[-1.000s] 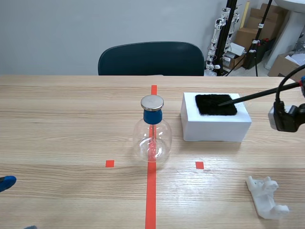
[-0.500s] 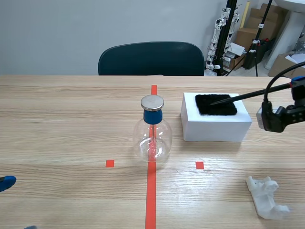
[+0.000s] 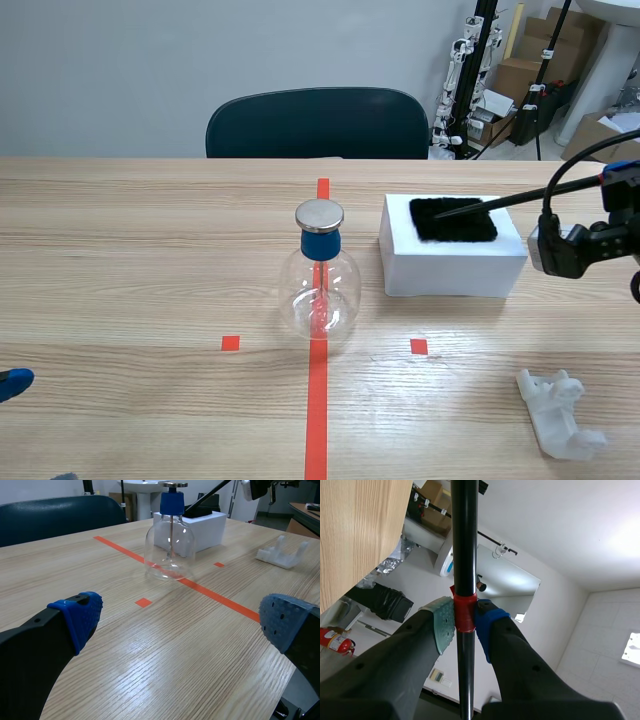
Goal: Do the electroscope experiment. rub the rod on the fur
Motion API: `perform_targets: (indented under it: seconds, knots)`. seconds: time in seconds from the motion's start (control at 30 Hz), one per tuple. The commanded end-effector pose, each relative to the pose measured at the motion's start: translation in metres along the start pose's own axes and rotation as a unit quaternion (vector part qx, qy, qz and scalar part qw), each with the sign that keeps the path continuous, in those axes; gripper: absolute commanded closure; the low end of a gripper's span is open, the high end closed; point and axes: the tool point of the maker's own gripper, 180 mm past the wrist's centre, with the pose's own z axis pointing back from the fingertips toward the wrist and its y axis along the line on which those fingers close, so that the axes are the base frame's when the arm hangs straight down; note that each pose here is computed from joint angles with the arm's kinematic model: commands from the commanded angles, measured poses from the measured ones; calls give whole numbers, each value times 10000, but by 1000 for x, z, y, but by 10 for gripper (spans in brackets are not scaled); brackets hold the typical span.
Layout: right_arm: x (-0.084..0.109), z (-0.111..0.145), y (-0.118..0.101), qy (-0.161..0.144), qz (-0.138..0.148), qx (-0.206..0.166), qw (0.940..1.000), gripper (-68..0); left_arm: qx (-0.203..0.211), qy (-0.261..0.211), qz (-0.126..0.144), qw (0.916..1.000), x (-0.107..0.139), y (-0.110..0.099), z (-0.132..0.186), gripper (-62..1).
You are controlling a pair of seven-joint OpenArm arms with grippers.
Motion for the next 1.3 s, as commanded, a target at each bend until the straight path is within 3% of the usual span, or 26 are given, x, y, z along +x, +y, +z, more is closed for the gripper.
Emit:
perform_targets:
  seconds: [0.0,0.23,0.4,0.57,0.87,1.17,1.27]
  knots:
    - [-28,-4,-8,207,177,-92,9996,-37,-21,-279,-48,9996,13,2,-1,-623]
    - [-50,-7,-1,374,286,25,9989,-37,-21,-279,-48,9996,13,2,-1,-623]
    - [-34,-17,-19,362,66,-196,9991,-37,-21,-279,-48,9996,13,2,-1,-623]
    - [-17,-17,-19,271,100,-184,9994,-37,-21,-279,-48,9996,13,2,-1,-623]
    - [-56,-15,-7,535,178,45,9984,-37,-21,-279,-48,9996,13,2,-1,-623]
    - [-10,-18,-15,202,93,-137,9997,-37,-21,-279,-48,9996,13,2,-1,-623]
    - [-9,-18,-14,208,58,-126,9997,-37,-21,-279,-48,9996,13,2,-1,-623]
